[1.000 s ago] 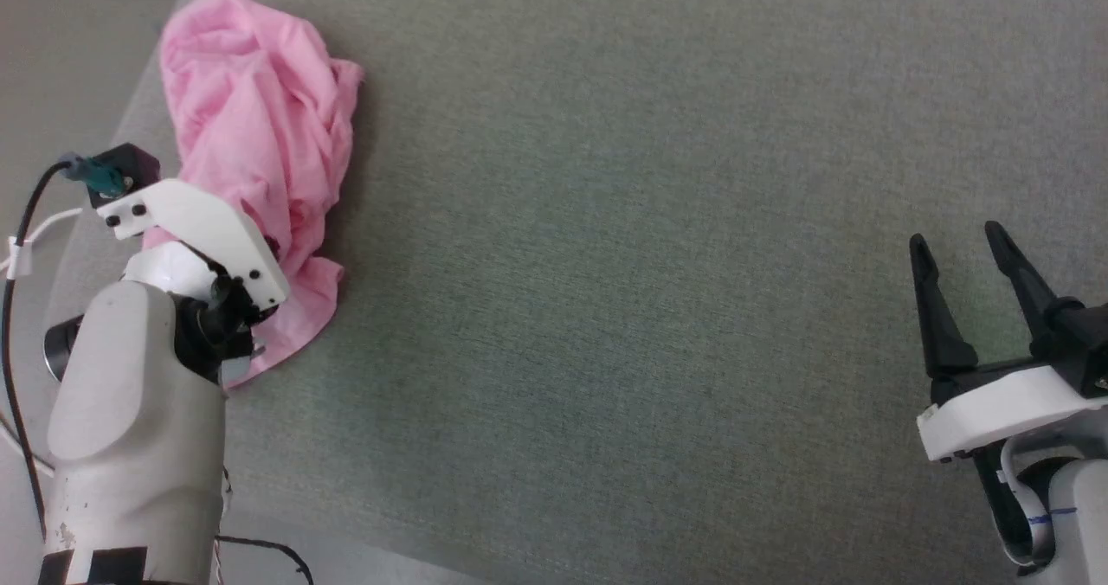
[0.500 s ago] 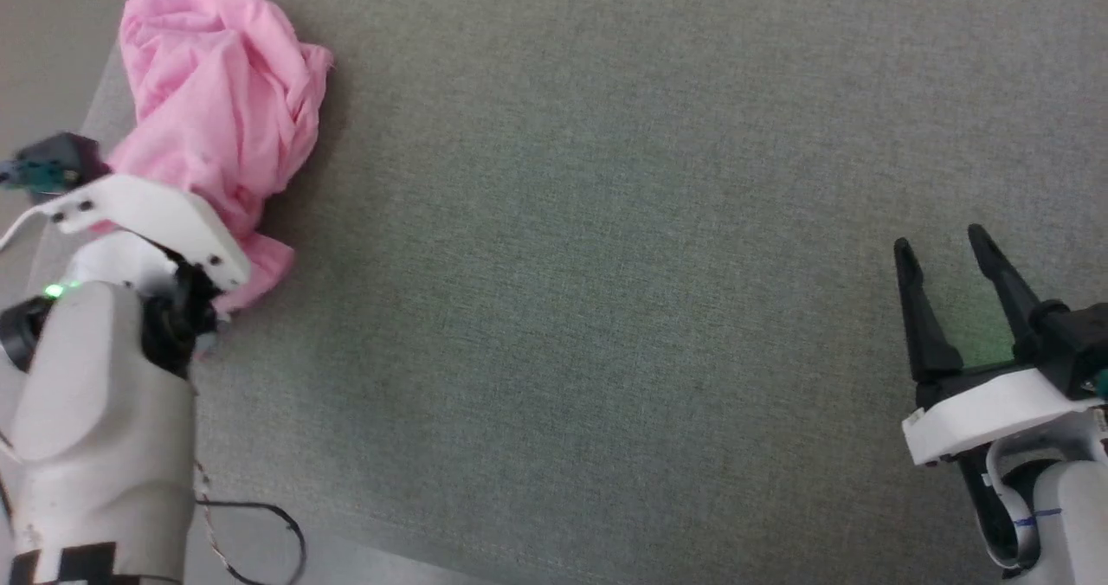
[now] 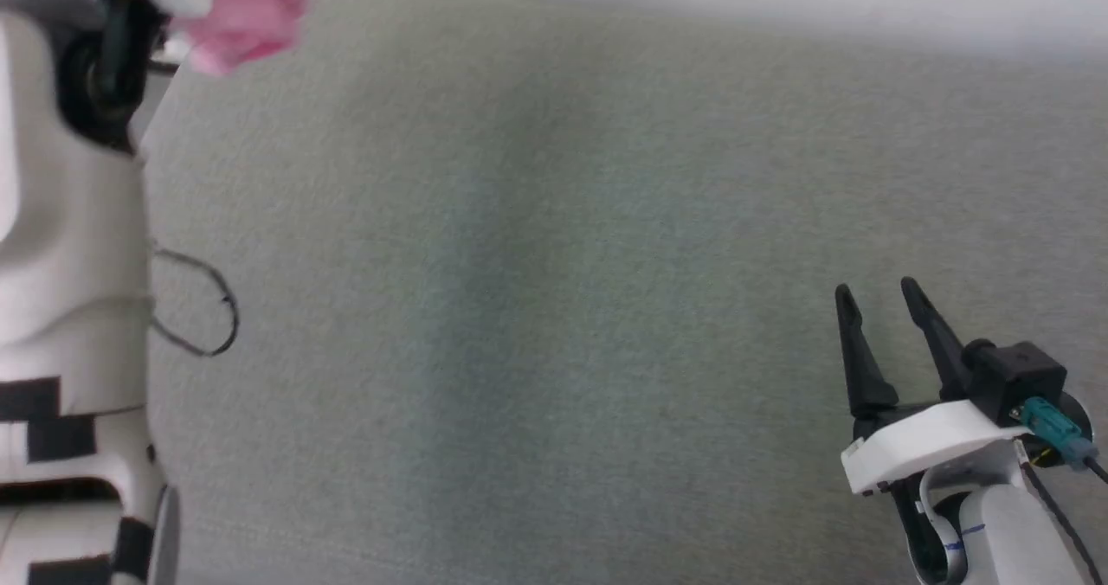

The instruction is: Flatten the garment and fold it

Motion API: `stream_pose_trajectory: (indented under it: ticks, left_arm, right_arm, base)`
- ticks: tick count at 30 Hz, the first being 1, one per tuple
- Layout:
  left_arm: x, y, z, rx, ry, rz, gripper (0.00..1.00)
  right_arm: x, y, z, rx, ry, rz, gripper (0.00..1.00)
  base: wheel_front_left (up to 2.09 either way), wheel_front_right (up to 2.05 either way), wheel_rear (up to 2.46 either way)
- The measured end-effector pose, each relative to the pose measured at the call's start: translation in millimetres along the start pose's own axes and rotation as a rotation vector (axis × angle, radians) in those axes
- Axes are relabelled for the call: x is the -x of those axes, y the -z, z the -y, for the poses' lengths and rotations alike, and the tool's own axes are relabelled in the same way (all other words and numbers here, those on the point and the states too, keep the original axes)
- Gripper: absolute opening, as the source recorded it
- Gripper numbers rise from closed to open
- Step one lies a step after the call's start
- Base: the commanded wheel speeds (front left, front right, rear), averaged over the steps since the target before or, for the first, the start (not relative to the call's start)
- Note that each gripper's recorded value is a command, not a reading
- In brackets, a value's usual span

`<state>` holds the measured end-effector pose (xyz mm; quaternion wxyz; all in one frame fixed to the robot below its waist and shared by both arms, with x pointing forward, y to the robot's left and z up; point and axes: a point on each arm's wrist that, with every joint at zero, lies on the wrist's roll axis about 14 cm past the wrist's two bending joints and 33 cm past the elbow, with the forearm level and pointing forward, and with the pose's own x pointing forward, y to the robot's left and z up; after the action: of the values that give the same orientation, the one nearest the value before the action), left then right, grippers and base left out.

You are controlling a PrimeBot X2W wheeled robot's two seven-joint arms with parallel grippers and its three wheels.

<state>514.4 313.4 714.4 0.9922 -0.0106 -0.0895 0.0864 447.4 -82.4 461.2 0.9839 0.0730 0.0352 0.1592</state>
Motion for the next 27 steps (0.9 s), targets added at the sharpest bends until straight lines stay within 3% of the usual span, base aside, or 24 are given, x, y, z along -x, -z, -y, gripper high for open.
stream_pose_trajectory:
  ticks: [3,8,11,15,20,26,27]
  left_arm:
    - [-4,-31,52,0.05,0.131,0.063,0.0]
    - [1,-21,148,0.144,0.354,-0.011,0.0]
    - [12,13,197,0.16,0.468,-0.119,0.0]
    - [48,94,248,0.117,0.594,-0.35,0.0]
    - [112,192,280,0.066,0.702,-0.644,0.0]
    - [185,270,274,-0.01,0.743,-0.979,0.0]
    - [191,274,272,0.002,0.74,-1.01,0.23]
  right_arm:
    - [12,-9,11,0.003,0.04,0.023,1.0]
    - [34,-17,36,-0.01,0.127,0.048,1.0]
    - [49,-20,55,-0.017,0.19,0.058,1.0]
    - [69,-23,76,-0.027,0.266,0.07,1.0]
    - [91,-23,96,-0.042,0.343,0.078,1.0]
    - [106,-24,105,-0.054,0.383,0.089,1.0]
    - [107,-25,105,-0.055,0.385,0.091,1.0]
  base:
    - [0.0,0.0,0.0]
    - [0.0,0.0,0.0]
    - [0.0,0.0,0.0]
    - [0.0,0.0,0.0]
    - [0.0,0.0,0.0]
    - [0.0,0.0,0.0]
    - [0.0,0.0,0.0]
